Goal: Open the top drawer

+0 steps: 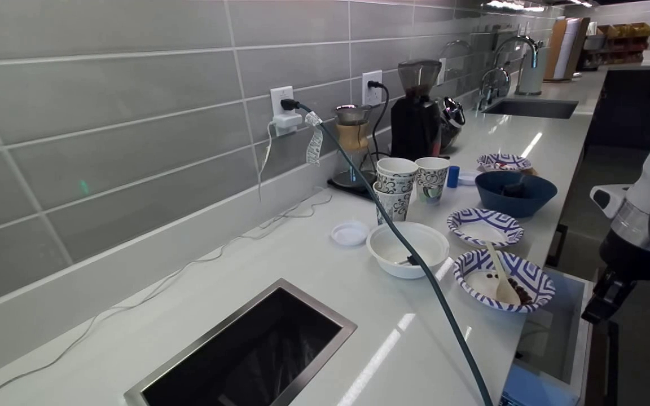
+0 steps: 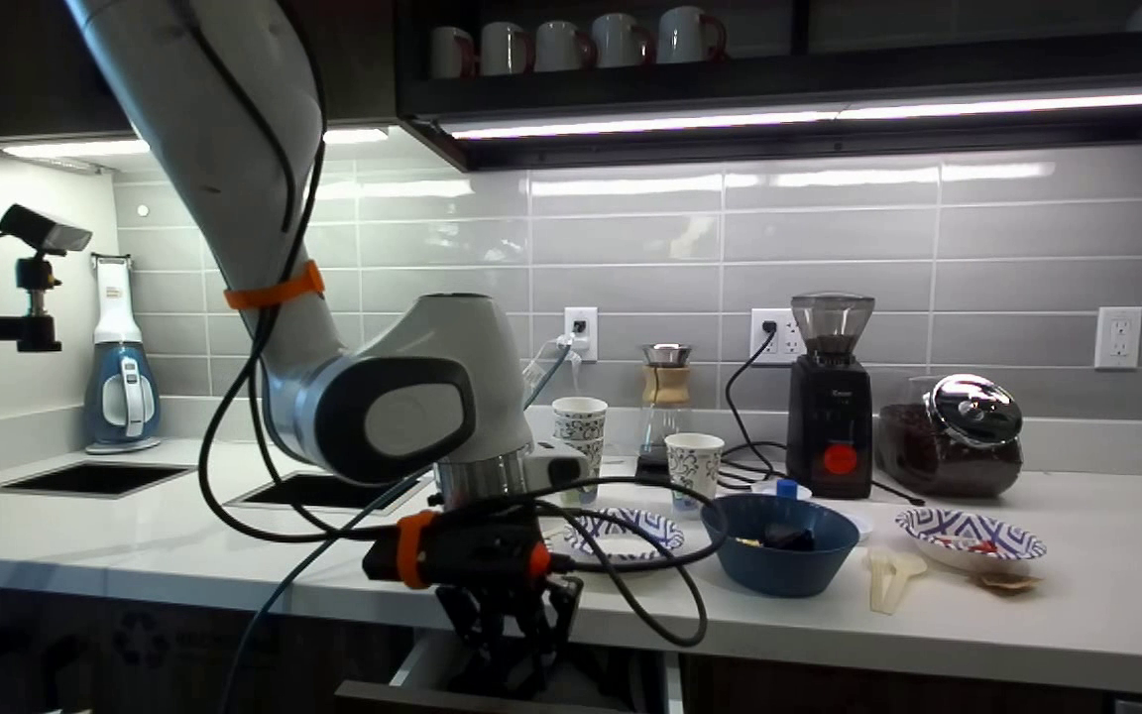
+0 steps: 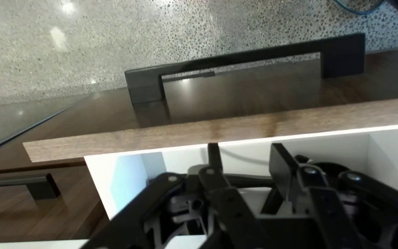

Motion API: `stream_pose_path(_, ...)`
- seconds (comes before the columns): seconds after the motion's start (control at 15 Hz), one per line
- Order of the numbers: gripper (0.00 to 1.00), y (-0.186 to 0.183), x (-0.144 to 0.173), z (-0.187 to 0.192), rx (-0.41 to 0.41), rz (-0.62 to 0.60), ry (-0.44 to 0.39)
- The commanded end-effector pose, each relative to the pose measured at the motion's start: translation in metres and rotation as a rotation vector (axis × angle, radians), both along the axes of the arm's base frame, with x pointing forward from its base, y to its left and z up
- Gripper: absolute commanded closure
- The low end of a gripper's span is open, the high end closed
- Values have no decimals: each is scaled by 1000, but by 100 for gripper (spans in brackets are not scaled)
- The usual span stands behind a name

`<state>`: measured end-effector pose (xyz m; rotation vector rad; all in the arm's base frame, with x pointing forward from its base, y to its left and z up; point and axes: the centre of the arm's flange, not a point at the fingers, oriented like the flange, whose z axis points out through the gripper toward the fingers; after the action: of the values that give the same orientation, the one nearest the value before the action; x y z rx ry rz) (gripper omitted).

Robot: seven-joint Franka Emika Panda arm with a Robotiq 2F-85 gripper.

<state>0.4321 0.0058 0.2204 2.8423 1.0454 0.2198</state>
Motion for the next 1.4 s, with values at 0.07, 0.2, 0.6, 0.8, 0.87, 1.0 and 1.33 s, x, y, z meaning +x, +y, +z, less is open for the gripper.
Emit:
stream_pose_path(0.07,95,2,2,-13,77,44,-40)
stream_pose_path(0.2,100,4,1,-19,92,51,-22)
stream_pose_path(0.6,100,-7,-5,-21,45,21,60)
stream_pose_path(0.8,100,-15,-10,-16,-9,-13,118)
stream_pose_path(0.87,100,-18,-10,-14,-30,-22,135)
stream_pose_path(1.0,100,-24,-16,-13,-76,-54,188)
stream_pose_path(1.33,100,-40,-29,-10,-162,-123,298)
